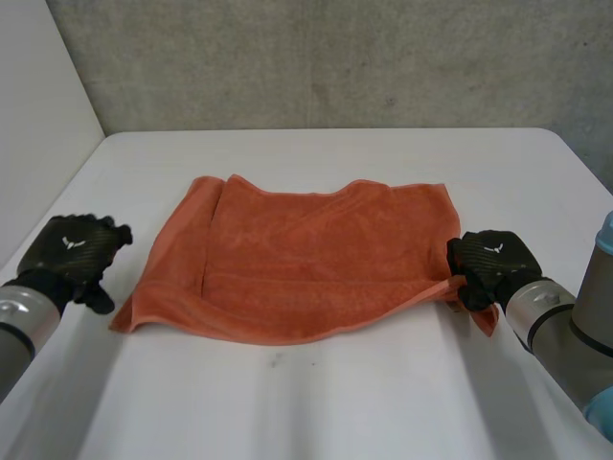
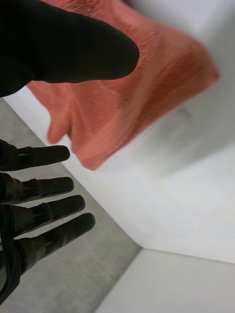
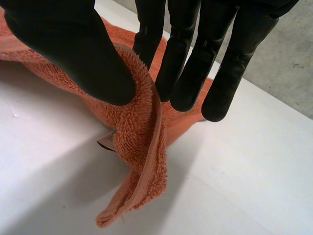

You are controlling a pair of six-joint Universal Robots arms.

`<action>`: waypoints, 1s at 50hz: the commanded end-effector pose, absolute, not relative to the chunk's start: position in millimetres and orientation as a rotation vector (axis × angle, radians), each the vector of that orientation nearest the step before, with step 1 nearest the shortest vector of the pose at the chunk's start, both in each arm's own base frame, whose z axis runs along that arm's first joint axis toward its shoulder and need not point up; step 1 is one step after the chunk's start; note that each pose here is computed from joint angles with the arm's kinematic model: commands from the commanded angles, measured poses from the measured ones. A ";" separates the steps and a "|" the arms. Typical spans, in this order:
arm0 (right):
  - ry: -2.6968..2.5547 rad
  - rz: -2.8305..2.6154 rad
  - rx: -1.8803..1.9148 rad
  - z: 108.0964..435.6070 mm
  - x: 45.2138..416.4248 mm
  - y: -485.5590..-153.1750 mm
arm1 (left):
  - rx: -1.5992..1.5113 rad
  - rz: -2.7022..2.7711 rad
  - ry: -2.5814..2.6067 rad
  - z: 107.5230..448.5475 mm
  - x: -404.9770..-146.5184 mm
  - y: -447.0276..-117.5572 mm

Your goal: Fold the laundry

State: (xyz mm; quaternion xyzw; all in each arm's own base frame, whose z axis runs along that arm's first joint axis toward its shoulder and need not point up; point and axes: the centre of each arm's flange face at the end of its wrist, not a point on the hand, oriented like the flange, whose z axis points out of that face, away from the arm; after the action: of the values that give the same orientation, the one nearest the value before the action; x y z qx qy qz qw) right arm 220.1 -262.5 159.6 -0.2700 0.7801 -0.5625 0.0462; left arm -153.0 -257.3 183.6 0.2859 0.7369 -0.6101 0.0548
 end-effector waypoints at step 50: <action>2.365 -1.816 -0.947 201.3 209.6 -251.8 | 0.844 -2.011 2.286 183.1 -159.9 -270.6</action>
State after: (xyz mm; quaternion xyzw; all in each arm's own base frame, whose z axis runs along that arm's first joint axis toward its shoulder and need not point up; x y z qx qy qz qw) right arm 217.4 -256.6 164.5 -0.2811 0.7777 -0.5608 0.0401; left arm -162.4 -281.0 135.4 0.2664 0.7600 -0.5921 -0.0287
